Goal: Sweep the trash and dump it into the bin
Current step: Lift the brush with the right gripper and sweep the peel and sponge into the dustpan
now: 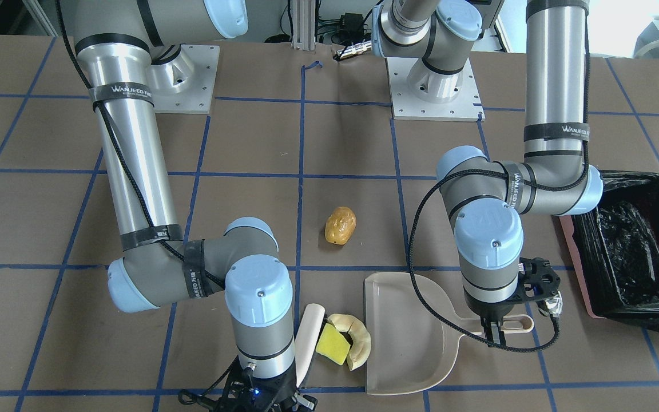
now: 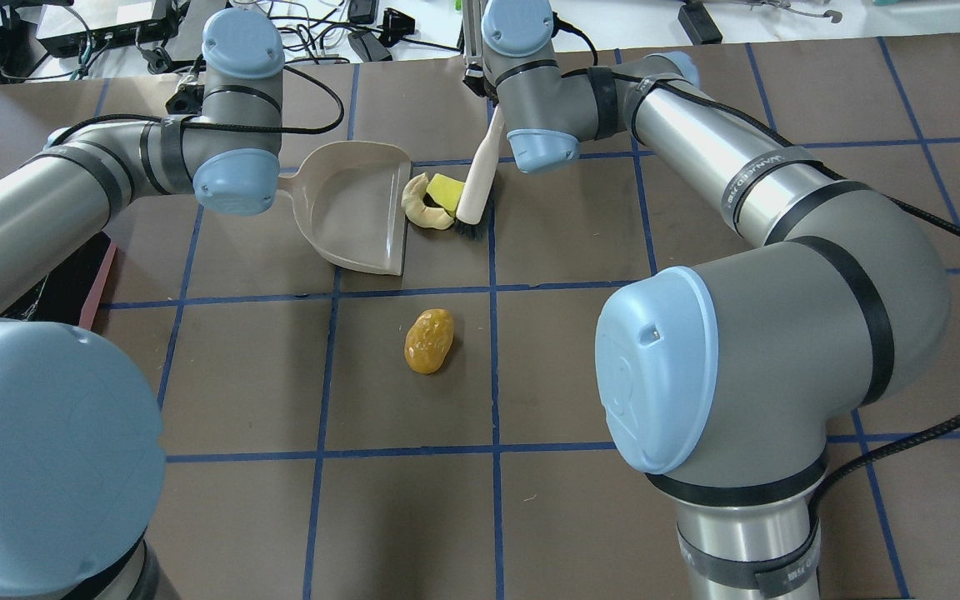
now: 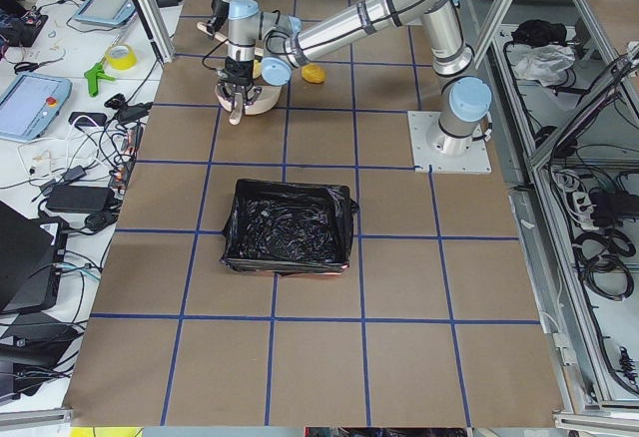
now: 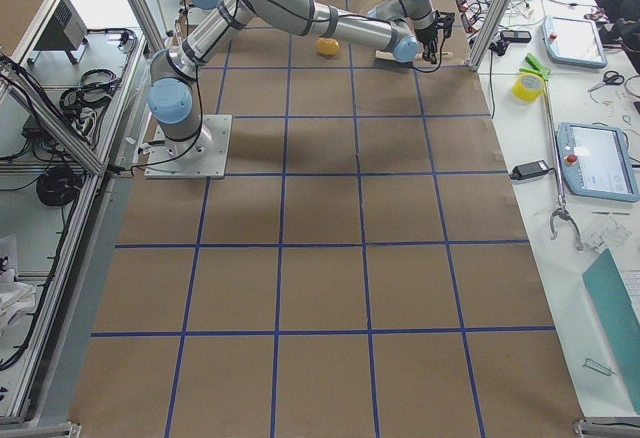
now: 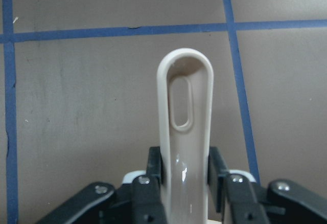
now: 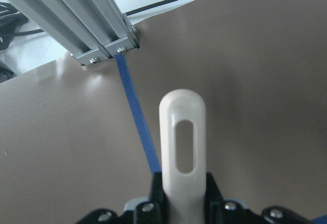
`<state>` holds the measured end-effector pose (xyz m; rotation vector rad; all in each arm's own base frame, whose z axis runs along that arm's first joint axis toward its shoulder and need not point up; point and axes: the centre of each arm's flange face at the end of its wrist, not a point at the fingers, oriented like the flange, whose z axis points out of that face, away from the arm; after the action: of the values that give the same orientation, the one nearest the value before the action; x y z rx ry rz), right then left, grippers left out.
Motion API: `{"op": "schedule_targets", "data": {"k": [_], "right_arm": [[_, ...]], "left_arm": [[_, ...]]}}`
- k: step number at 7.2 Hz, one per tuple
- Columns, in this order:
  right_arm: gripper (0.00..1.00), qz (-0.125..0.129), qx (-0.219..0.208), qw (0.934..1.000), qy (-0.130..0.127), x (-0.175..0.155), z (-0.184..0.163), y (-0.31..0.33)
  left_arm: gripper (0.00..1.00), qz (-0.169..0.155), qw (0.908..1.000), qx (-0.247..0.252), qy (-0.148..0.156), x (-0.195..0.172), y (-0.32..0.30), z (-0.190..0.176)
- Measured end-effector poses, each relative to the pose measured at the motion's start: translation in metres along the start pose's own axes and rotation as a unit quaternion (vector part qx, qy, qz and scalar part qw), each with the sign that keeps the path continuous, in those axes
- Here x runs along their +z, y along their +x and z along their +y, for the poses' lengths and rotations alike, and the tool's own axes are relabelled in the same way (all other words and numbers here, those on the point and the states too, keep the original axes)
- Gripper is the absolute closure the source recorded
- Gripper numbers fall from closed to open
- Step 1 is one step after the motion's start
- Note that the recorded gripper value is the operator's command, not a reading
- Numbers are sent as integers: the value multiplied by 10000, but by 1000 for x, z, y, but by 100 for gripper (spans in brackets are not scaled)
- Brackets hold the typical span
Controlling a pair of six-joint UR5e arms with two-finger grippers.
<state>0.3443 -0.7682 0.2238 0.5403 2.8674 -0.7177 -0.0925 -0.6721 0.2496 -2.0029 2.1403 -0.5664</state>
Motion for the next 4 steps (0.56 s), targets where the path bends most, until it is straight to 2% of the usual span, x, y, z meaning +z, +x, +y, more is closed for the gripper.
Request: {"op": "schedule_targets", "data": {"k": [4], "right_arm": [[90,-220,402,9989,-65,-12,48,-55]], "left_arm": [[100,-22,10000,10,5,3,0,1]]}}
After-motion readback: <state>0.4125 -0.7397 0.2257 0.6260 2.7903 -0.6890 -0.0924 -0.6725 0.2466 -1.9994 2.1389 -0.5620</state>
